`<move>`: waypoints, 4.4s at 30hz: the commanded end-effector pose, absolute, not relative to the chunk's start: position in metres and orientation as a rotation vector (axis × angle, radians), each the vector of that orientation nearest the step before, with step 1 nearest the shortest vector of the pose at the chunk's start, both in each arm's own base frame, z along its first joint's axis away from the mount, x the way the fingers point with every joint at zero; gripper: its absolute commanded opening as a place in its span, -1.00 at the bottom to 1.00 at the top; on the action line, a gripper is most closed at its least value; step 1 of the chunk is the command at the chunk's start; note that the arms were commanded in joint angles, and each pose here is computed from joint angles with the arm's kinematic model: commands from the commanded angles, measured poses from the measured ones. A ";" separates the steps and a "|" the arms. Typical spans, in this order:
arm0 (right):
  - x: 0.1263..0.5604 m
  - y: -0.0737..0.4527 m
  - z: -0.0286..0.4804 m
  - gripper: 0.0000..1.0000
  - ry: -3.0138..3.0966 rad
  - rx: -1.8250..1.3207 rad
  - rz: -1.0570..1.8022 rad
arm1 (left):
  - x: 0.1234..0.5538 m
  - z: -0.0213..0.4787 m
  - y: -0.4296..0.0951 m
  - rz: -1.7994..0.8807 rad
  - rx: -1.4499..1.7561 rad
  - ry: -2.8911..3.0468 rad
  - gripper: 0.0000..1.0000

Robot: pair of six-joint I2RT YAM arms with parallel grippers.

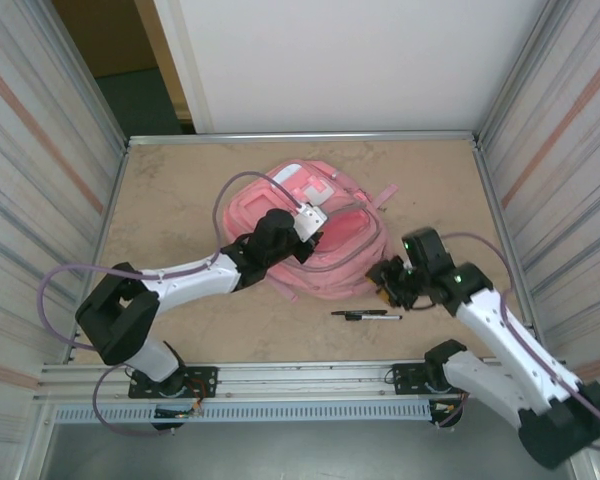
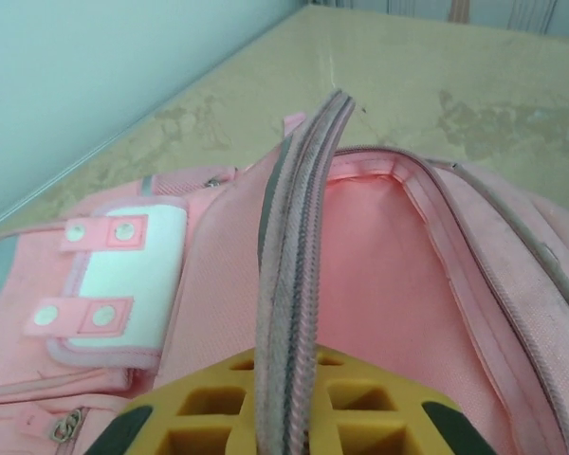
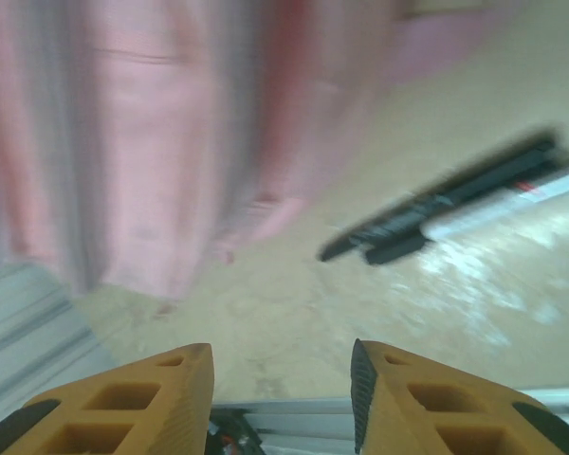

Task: Pack the student bag

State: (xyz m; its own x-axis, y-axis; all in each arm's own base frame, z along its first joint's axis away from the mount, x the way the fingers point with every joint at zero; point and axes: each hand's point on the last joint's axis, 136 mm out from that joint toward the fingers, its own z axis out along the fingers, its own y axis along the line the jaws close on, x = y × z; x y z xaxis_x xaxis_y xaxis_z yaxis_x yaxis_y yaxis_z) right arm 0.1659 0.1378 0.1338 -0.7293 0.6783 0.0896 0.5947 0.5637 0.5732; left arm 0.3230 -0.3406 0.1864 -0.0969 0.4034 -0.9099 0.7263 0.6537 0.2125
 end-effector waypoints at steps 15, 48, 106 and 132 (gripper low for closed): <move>0.126 0.072 0.056 -0.35 2.541 1.658 0.450 | 0.302 0.269 -0.379 -0.195 0.965 1.130 -1.00; 0.163 0.100 -0.002 -0.75 2.784 1.699 0.228 | 0.316 0.240 -0.334 -0.240 0.900 1.451 -1.00; 0.134 0.282 0.139 -0.05 2.682 -0.723 0.501 | 0.348 0.177 -0.286 -0.597 0.700 1.807 -1.00; 0.083 0.353 0.001 -0.19 2.814 -1.227 -0.028 | 0.343 0.170 -0.280 -0.633 0.693 1.816 -1.00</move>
